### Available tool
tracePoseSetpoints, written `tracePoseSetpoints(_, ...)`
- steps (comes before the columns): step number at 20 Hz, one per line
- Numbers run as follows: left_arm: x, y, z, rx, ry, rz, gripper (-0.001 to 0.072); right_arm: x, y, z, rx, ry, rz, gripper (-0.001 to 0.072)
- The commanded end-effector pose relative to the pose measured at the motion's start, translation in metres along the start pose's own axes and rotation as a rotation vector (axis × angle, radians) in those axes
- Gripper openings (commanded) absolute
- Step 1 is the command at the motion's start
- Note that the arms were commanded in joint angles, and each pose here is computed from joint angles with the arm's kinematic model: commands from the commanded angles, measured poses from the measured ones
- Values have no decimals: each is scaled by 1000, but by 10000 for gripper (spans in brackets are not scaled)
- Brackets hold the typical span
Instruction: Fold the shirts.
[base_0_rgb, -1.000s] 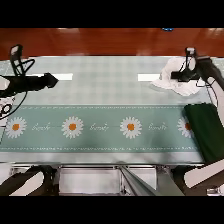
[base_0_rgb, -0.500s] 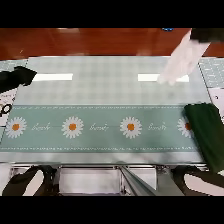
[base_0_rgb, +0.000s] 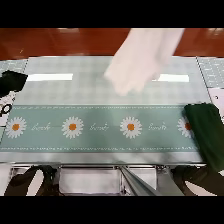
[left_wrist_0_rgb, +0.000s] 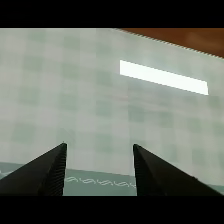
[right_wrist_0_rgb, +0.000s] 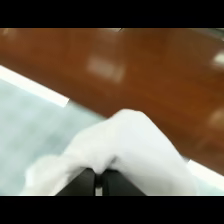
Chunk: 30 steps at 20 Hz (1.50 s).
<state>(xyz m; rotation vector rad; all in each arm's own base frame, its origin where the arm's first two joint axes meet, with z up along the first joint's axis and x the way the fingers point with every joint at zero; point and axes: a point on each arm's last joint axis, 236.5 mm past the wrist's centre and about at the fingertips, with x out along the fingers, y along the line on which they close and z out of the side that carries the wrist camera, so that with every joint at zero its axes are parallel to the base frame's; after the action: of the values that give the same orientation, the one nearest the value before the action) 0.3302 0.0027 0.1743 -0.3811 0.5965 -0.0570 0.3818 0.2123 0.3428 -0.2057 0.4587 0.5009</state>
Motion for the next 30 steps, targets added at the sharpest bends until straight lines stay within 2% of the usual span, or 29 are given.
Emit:
tracePoseSetpoints(1,0,24,-16,-176,75,42,506,28,85,-77,-60,278,165,24)
tracePoseSetpoints(5,8,10,-43,-129,178,-20,506,99,171,-165,-35,459,324,24)
tracePoseSetpoints(7,16,7,-66,-116,233,-35,507,126,187,-210,-15,576,349,24)
tracePoseSetpoints(9,25,0,-96,-109,310,-62,507,149,181,-243,-42,662,300,25)
tracePoseSetpoints(10,30,-5,-111,-99,345,-76,507,157,165,-254,-68,692,235,87)
tracePoseSetpoints(11,34,-6,-118,-93,367,-83,507,158,142,-259,-110,716,165,325)
tracePoseSetpoints(12,36,-5,-118,-96,374,-81,507,151,111,-258,-143,751,85,405)
tracePoseSetpoints(14,35,7,-110,-123,352,-52,507,119,25,-240,-152,774,-123,405)
tracePoseSetpoints(16,31,22,-126,-187,404,-24,507,77,-51,-249,129,739,-260,405)
tracePoseSetpoints(18,34,12,-171,-295,527,-91,506,64,-70,-308,464,644,-235,404)
tracePoseSetpoints(20,41,-22,-218,-370,652,-263,506,63,-37,-385,829,590,-112,404)
tracePoseSetpoints(22,51,-39,-252,-409,750,-323,506,56,-2,-429,988,601,6,404)
tracePoseSetpoints(24,71,-43,-268,-390,774,-298,506,53,17,-444,1029,614,64,404)
tracePoseSetpoints(27,108,-54,-274,-423,729,-260,506,53,24,-444,1018,620,82,404)
tracePoseSetpoints(30,123,-71,-287,-433,785,-269,506,54,26,-440,1030,611,97,404)
